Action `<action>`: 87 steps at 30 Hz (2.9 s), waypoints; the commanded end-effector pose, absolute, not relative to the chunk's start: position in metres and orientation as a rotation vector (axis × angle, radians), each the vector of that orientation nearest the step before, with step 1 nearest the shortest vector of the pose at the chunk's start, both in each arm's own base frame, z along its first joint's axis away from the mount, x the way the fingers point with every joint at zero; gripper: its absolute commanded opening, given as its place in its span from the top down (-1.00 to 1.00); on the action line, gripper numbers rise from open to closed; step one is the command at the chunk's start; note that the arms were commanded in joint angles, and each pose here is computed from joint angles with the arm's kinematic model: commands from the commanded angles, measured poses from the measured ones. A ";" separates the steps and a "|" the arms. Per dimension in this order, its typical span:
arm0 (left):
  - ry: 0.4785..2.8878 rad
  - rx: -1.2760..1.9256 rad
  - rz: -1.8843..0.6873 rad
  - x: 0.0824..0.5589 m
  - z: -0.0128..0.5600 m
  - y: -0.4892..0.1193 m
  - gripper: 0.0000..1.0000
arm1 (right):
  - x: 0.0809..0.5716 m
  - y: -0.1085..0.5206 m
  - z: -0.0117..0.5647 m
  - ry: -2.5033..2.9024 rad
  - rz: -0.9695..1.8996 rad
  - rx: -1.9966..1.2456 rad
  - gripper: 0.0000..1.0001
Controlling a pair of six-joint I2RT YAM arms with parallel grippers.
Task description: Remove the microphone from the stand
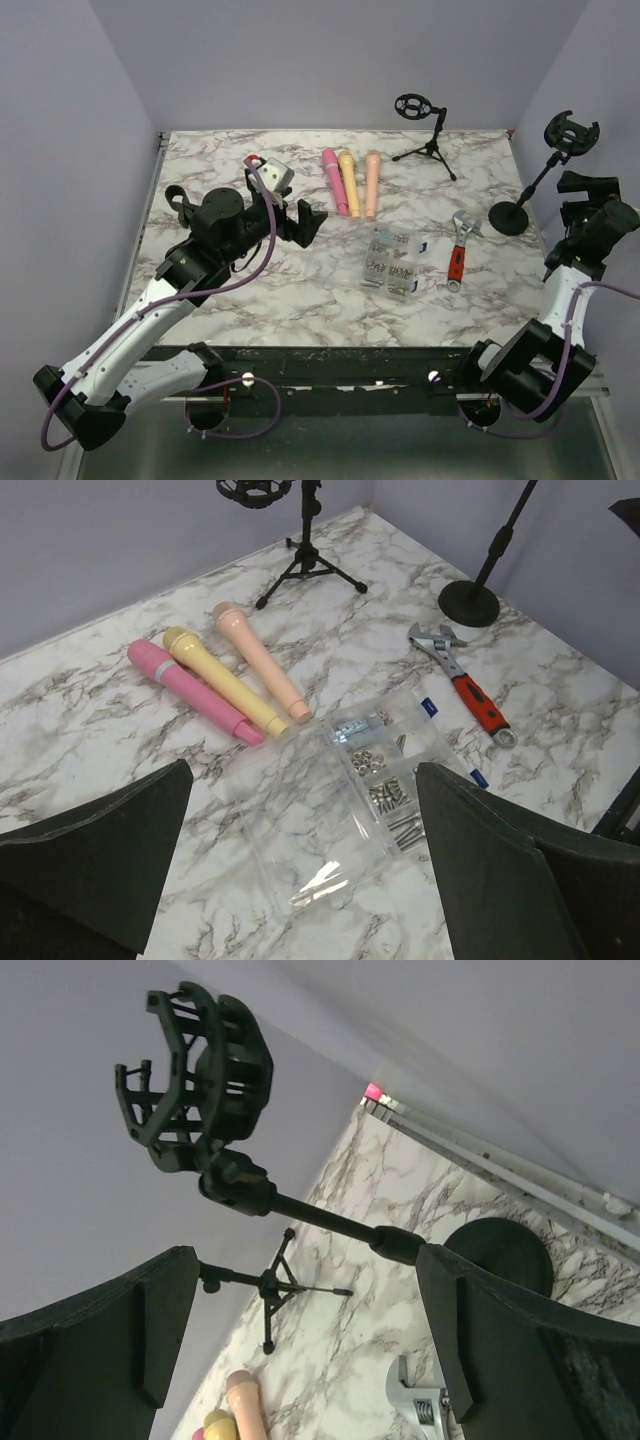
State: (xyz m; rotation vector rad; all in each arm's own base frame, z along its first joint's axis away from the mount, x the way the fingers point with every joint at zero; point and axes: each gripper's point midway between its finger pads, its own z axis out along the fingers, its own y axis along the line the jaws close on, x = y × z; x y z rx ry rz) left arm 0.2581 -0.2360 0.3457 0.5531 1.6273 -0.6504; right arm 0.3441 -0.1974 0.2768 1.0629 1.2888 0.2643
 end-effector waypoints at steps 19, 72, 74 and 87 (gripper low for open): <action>1.511 0.672 -0.798 0.210 0.387 -0.258 -0.97 | 0.391 -0.175 0.286 1.357 0.342 0.953 -0.76; 1.501 0.684 -0.747 0.212 0.386 -0.255 -0.97 | 0.406 -0.193 0.185 1.666 -0.119 1.013 0.17; 1.500 0.683 -0.749 0.211 0.386 -0.254 -0.97 | 0.403 -0.192 0.174 1.690 -0.124 1.025 0.17; 1.490 0.681 -0.758 0.208 0.389 -0.253 -0.97 | 0.380 -0.191 0.142 1.773 -0.200 1.057 0.17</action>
